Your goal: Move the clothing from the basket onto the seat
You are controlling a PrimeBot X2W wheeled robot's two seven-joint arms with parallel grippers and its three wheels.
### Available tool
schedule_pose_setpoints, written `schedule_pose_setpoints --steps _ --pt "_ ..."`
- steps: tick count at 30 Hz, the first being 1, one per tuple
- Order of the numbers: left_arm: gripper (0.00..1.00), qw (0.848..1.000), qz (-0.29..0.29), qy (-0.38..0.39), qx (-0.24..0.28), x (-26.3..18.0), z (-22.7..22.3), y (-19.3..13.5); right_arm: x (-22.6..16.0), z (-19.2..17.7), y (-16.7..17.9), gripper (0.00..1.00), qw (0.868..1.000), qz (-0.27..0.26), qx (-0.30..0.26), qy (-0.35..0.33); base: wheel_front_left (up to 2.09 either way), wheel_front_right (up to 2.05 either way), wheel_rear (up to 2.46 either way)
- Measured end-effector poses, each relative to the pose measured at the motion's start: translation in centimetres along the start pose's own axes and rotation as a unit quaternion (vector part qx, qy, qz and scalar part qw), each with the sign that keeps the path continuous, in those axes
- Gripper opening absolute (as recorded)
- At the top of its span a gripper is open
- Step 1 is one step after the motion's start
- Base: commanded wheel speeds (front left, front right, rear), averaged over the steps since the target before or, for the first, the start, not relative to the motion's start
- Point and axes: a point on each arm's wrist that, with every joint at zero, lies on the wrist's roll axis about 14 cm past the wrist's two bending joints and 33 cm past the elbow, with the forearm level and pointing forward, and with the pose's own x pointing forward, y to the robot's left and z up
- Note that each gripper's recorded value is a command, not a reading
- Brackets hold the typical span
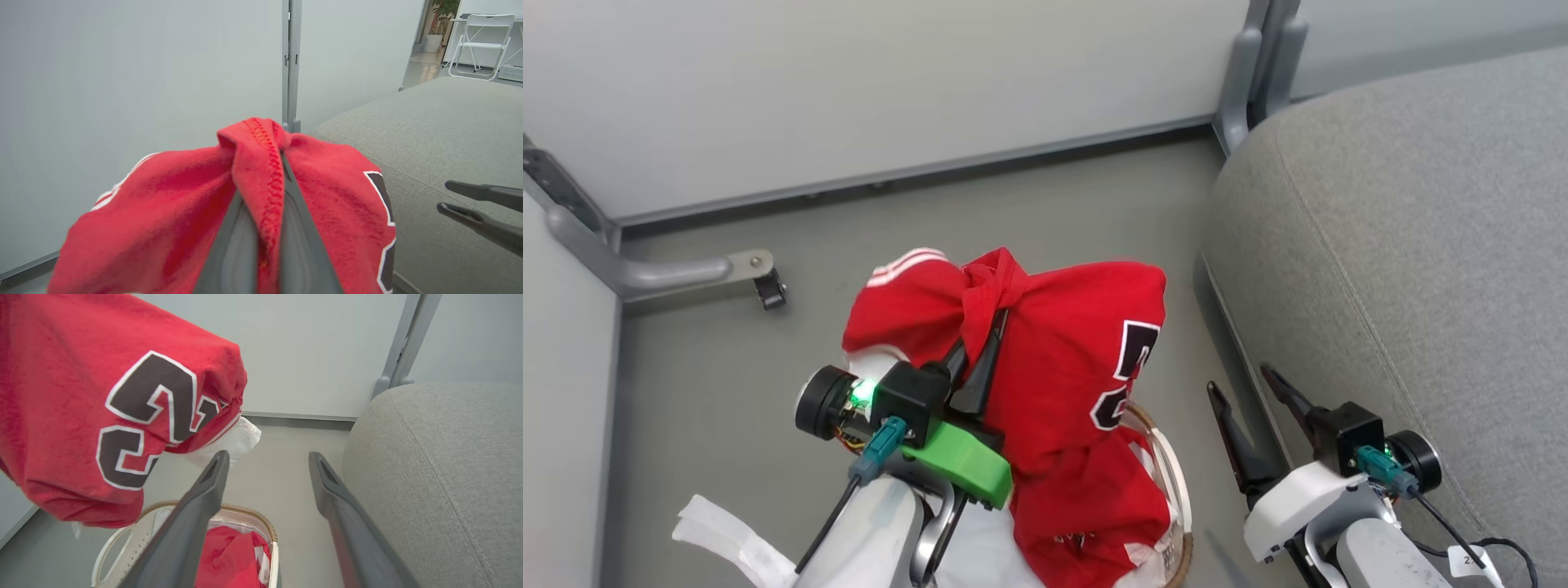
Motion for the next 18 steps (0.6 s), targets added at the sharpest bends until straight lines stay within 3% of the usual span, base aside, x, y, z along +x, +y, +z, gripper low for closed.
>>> schedule_pose_setpoints --steps 5,10,18 --pt "0.00 0.999 0.003 -0.032 0.015 -1.1 2.6 -0.4 0.7 4.4 4.5 1.00 0.992 0.096 -0.054 -0.058 0.00 0.00 0.00" --pt "0.00 0.999 0.001 -0.041 0.021 -1.6 3.4 -0.8 1.6 7.5 9.7 1.00 0.965 0.216 -0.119 -0.092 0.00 0.00 0.00" --pt "0.00 0.999 -0.016 -0.039 0.020 -2.3 3.3 -2.1 3.5 7.6 13.6 1.00 0.925 0.320 -0.194 -0.067 0.00 0.00 0.00"
